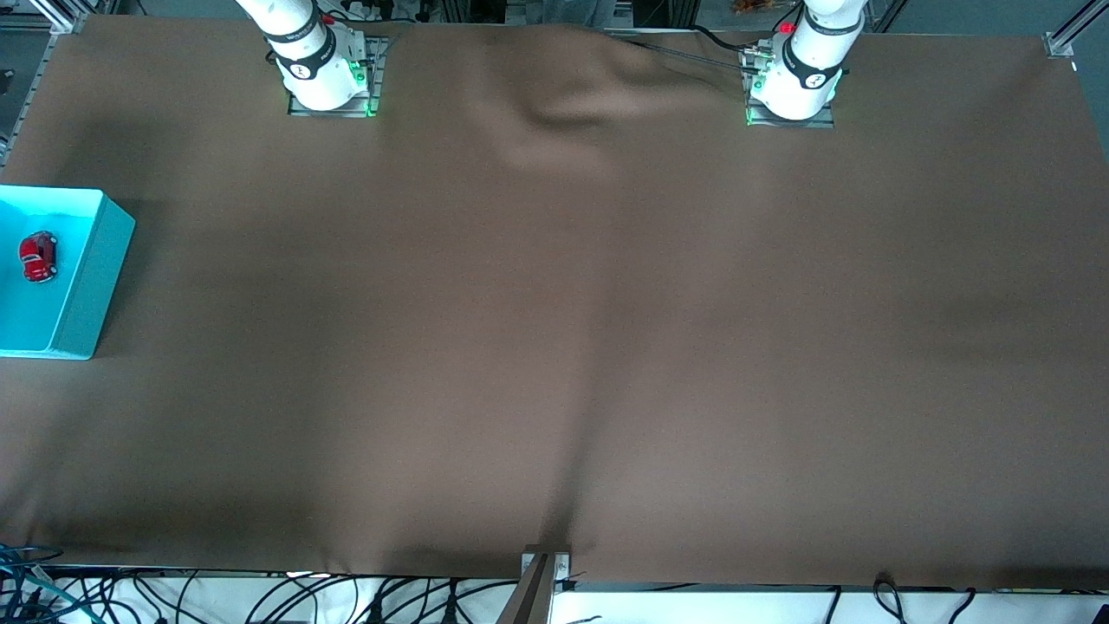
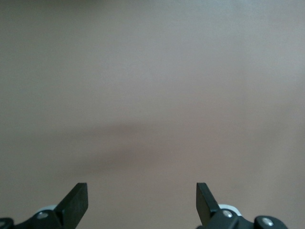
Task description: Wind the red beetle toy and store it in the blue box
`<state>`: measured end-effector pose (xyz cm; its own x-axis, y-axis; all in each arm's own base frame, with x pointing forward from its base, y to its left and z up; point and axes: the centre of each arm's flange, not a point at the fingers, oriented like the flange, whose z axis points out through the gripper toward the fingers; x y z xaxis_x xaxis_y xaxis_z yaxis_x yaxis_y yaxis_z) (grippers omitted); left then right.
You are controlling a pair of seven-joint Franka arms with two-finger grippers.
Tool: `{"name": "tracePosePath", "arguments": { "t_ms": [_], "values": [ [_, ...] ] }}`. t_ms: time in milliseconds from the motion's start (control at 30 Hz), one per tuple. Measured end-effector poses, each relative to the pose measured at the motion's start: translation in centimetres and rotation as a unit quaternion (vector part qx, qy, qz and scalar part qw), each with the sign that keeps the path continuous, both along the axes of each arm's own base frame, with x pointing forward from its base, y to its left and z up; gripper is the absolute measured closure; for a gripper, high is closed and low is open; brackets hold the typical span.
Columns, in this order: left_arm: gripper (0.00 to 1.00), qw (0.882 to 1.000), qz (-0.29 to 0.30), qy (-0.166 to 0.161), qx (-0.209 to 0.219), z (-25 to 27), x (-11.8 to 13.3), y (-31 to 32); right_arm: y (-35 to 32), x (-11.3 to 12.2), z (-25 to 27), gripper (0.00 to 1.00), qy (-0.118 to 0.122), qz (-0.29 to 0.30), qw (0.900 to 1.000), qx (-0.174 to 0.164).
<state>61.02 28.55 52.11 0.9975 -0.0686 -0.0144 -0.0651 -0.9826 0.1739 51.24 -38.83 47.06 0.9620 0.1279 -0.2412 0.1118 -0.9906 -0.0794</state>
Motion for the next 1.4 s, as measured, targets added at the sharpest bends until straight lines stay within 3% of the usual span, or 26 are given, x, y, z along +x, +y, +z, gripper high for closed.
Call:
{"name": "tracePosePath", "arguments": {
  "t_ms": [601,801,1201,1401],
  "values": [
    [0.0,1.0,-0.001,0.0,0.0,0.0,0.0,0.0,6.2,-2.6,10.3,0.0,-0.012,0.03,0.999,0.015],
    [0.0,1.0,-0.001,0.001,0.0,-0.1,0.0,0.0,8.8,-3.2,12.7,0.0,-0.017,0.053,0.998,0.006],
    [0.0,1.0,-0.001,0.002,-0.001,-0.2,0.0,0.0,14.0,-4.2,15.4,0.0,-0.035,0.098,0.995,0.009],
    [0.0,1.0,-0.001,0.002,-0.001,-0.2,0.0,0.0,16.4,-4.6,16.3,0.0,-0.033,0.088,0.996,0.006]
  ]
}}
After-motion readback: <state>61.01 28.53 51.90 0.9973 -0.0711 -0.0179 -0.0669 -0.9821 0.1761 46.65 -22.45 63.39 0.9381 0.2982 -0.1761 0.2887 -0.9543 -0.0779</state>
